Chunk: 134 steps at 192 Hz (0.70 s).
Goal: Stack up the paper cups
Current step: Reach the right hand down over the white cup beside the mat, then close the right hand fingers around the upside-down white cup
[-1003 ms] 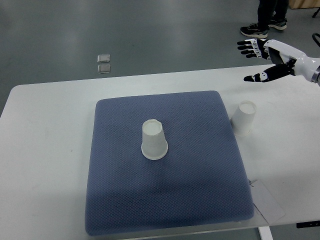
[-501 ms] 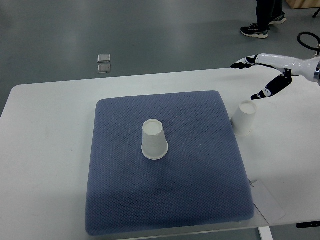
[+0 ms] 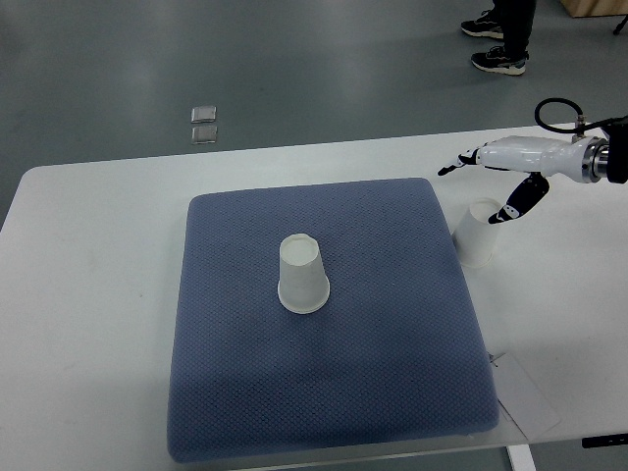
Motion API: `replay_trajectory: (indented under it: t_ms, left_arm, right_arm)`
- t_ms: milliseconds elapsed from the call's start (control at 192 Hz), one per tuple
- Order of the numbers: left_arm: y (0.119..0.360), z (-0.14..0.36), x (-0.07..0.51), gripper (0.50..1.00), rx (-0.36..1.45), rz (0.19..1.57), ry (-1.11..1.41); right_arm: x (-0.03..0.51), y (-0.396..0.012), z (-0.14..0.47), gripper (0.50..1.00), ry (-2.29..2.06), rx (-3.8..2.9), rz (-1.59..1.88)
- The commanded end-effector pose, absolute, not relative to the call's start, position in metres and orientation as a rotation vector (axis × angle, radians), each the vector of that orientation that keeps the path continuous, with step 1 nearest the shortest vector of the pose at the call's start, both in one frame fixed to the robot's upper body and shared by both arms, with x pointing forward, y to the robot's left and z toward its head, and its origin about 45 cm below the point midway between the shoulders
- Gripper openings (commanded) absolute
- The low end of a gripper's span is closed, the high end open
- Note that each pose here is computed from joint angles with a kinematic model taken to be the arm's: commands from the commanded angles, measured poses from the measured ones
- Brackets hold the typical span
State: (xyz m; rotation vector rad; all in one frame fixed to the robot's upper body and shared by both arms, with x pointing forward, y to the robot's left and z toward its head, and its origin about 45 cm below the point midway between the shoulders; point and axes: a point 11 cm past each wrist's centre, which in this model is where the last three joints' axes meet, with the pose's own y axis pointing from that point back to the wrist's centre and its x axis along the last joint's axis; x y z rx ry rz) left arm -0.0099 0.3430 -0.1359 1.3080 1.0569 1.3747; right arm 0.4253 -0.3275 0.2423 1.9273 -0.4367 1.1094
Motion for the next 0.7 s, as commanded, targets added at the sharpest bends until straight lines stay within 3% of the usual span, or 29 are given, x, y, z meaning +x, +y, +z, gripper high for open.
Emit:
replay_trajectory:
  t_ms: [0, 695]
  left_arm:
    - [0.343, -0.136, -0.010, 1.000, 1.308, 1.375, 1.057]
    - [0.343, -0.136, -0.010, 1.000, 1.308, 1.375, 1.057]
  right_arm:
    - [0.424, -0.327, 0.231, 0.889, -0.408, 1.914, 1.101]
    - [0.430, -0.339, 0.206, 0.868, -0.348, 1.812, 1.101]
